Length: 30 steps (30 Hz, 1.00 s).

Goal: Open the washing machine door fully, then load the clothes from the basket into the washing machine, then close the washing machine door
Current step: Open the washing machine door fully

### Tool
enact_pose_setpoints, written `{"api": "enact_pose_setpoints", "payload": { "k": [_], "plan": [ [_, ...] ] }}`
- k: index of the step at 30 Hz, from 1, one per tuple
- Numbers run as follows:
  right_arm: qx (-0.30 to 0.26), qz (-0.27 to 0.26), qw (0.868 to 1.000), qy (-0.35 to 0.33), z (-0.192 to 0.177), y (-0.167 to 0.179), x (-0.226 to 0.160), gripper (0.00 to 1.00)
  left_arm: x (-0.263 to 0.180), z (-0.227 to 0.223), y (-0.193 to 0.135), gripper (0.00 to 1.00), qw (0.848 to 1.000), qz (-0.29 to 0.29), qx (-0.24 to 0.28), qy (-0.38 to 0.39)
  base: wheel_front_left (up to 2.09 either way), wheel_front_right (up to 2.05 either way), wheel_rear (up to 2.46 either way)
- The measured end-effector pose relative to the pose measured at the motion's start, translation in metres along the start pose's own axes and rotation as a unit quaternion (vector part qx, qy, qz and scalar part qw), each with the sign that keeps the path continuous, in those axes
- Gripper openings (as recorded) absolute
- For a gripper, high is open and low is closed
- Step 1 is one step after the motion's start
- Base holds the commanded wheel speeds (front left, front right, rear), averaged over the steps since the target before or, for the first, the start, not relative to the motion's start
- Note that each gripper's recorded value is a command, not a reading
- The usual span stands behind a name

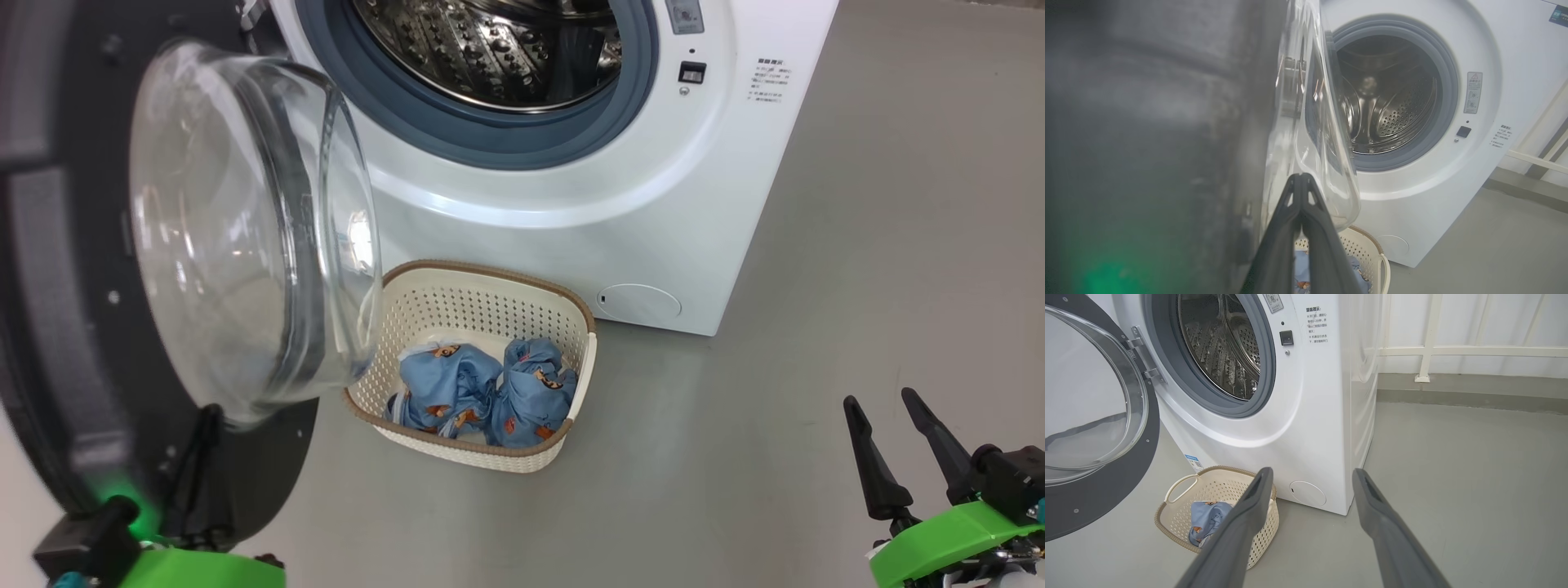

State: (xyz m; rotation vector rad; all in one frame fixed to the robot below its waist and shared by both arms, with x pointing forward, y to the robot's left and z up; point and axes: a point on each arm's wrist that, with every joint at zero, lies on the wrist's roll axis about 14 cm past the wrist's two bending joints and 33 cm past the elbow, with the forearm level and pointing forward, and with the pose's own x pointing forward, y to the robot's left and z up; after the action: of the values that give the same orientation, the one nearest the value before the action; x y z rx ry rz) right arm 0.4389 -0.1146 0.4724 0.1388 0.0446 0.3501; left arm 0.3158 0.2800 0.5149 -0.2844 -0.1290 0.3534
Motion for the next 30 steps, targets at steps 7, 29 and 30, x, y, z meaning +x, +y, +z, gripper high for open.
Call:
{"api": "enact_pose_setpoints", "payload": {
  "k": [7, 29, 30],
  "plan": [
    [-0.002, 0.003, 1.000, 0.006, -0.005, -0.001, 0.002, 1.00, 0.000, 0.006, 0.027, 0.00, 0.999, 0.043, 0.018, -0.005, 0.00, 0.00, 0.00],
    [-0.001, 0.014, 1.000, 0.019, -0.016, 0.001, 0.013, 1.00, 0.006, 0.028, 0.120, 0.00, 0.983, 0.175, 0.058, -0.024, 0.00, 0.00, 0.00],
    [-0.001, 0.014, 1.000, 0.019, -0.017, 0.001, 0.014, 1.00, 0.007, 0.029, 0.123, 0.00, 0.981, 0.181, 0.058, -0.026, 0.00, 0.00, 0.00]
  ]
}}
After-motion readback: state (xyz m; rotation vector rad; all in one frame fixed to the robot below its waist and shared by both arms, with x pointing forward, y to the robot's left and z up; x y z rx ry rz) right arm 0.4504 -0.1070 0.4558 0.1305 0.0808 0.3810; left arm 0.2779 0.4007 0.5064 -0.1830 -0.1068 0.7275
